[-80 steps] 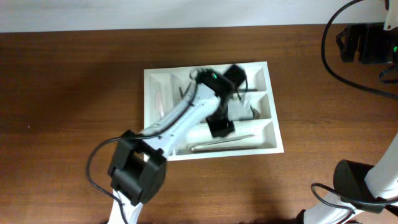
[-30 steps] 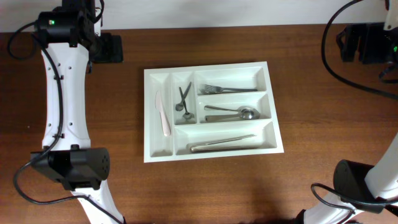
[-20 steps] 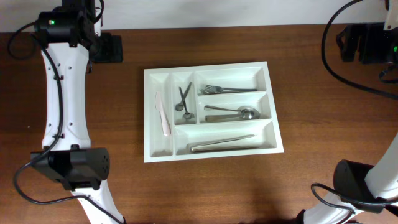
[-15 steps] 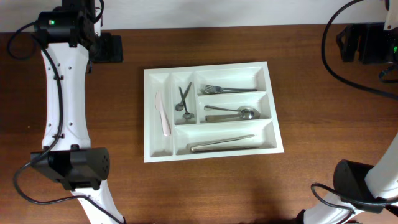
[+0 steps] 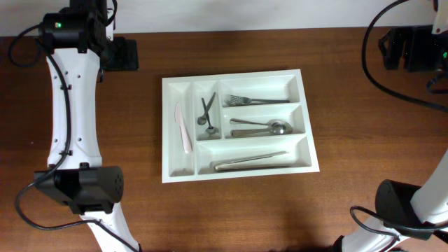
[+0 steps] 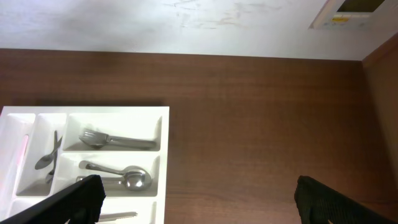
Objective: Pack container
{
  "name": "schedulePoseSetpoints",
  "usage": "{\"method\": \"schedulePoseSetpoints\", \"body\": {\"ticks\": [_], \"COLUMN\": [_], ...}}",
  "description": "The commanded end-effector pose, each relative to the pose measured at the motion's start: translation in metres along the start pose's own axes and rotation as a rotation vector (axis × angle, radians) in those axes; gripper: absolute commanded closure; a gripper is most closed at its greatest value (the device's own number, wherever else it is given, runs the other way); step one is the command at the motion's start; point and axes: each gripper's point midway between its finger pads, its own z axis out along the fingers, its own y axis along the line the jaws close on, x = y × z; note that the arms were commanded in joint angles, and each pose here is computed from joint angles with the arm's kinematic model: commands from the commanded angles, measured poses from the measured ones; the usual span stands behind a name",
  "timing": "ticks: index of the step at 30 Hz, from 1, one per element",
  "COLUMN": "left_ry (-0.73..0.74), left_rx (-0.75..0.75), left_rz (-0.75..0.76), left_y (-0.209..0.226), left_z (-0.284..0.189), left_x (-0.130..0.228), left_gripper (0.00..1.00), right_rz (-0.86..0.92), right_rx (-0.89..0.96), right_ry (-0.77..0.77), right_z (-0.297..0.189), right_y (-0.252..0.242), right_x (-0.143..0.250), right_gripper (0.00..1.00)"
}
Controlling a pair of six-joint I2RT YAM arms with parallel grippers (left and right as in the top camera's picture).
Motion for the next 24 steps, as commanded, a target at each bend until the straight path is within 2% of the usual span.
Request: {"method": "schedulePoseSetpoints", "body": {"ticks": [1, 5, 11, 17, 21, 24], "left_ry": [-0.035, -0.035, -0.036, -0.035, -0.035, -0.035], "left_rx": [-0.008, -0.008, -0.008, -0.008, -0.008, -0.008], "left_rz": [-0.024, -0.024, -0.024, -0.024, -0.024, -0.024], "left_y": [0.006, 0.006, 0.006, 0.006, 0.006, 0.006], "left_z": [-0.015, -0.015, -0.015, -0.015, -0.015, -0.015], "left_x": [-0.003, -0.003, -0.003, -0.003, -0.003, -0.003], "left_gripper": [0.01, 0.01, 0.01, 0.01, 0.01, 0.01], "right_rz": [0.013, 0.012, -0.010, -0.090, -0.123, -0.138], "right_rx": [0.005, 0.006, 0.019, 0.001, 0.026, 0.037], "right_ry": [0.006, -0.003, -0.126, -0.428, -0.550, -0.609], "right_z": [0.000, -0.004, -0.055, -0.148, -0.188, -0.191], "right_y": [-0.002, -0.001, 0.010, 0.040, 0.055, 0.063], "right_x": [0.002, 0.001, -0.006, -0.022, 0.004, 0.038], "right_gripper": [0.02, 0.01, 0.01, 0.01, 0.01, 0.01]}}
